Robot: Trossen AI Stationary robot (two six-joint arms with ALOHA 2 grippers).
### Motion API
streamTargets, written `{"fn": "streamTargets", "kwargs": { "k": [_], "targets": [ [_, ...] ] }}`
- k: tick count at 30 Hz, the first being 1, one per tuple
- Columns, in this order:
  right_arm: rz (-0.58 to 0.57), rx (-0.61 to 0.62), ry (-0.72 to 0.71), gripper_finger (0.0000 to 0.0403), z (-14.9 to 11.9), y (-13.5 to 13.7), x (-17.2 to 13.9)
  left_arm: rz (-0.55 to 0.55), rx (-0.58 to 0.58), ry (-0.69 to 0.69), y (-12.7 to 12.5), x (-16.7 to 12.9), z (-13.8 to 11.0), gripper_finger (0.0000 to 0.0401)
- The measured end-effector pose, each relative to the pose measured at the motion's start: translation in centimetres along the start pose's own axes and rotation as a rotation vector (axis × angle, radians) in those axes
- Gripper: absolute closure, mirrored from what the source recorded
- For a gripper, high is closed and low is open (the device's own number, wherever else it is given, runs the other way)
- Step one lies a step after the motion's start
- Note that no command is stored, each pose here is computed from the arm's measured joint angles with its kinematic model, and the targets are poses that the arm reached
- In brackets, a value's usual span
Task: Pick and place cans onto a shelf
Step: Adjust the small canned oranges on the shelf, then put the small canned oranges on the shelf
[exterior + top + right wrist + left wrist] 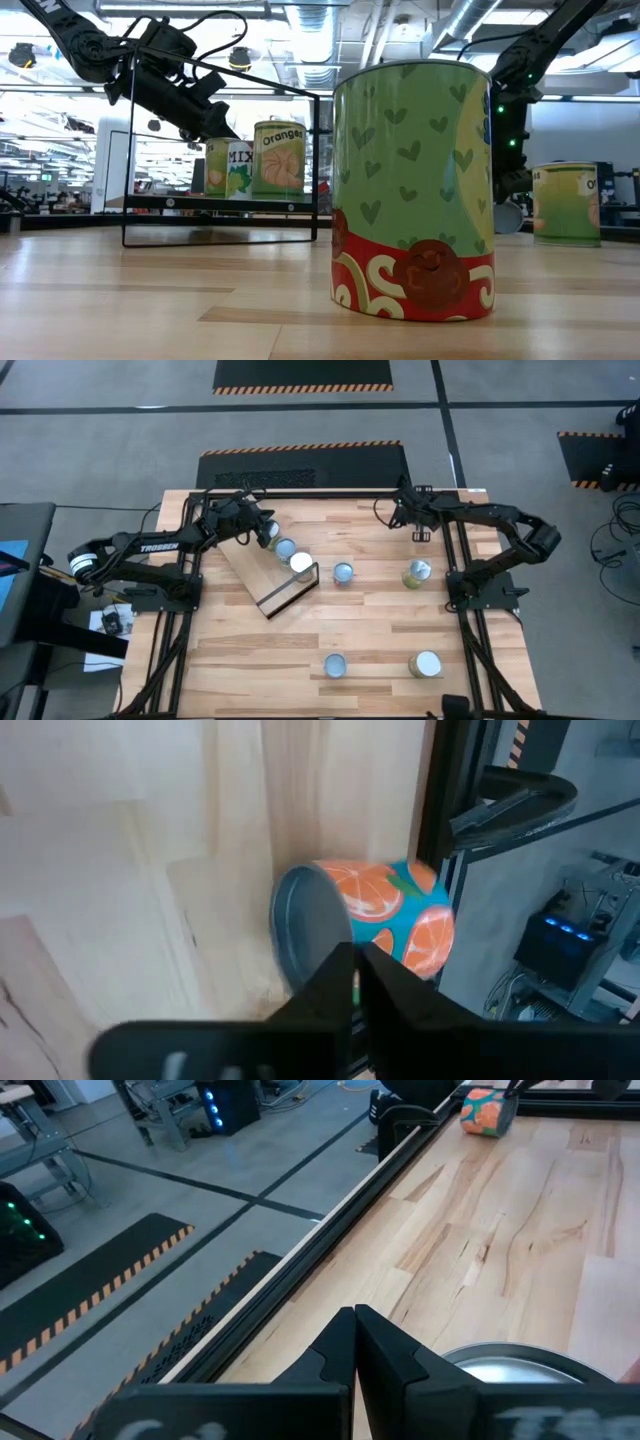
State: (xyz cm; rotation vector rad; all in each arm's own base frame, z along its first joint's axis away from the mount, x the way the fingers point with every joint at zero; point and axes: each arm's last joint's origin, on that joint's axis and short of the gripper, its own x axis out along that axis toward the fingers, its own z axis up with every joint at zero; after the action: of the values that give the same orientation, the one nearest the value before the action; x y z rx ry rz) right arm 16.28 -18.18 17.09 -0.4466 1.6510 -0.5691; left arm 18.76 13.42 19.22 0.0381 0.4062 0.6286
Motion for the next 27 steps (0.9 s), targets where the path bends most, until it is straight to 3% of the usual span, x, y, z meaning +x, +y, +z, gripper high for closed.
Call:
{"fn": "streamTargets", "kwargs": {
  "k": [3,10,22,27],
  "targets": [
    [-0.003,0.006,-0.004,0.0394,0.0,-0.1,0.0,0.0,0.0,0.0,0.0,0.0,0.0,0.0401],
    [-0.011,0.063,-0.031,0.0397,0.4,-1.0,-0.5,0.001,-0.003,-0.004,0.0,0.0,0.0,0.0401],
    [0.101,0.228,-0.142,0.0399,0.7,-3.5,-2.0,0.004,-0.017,-0.037,0.1,-0.1,0.3,0.0401],
    [0.137,0.257,-0.09,0.0366,0.1,-3.8,-2.2,0.005,-0.021,-0.045,0.1,-0.1,0.4,0.0401]
  ]
}}
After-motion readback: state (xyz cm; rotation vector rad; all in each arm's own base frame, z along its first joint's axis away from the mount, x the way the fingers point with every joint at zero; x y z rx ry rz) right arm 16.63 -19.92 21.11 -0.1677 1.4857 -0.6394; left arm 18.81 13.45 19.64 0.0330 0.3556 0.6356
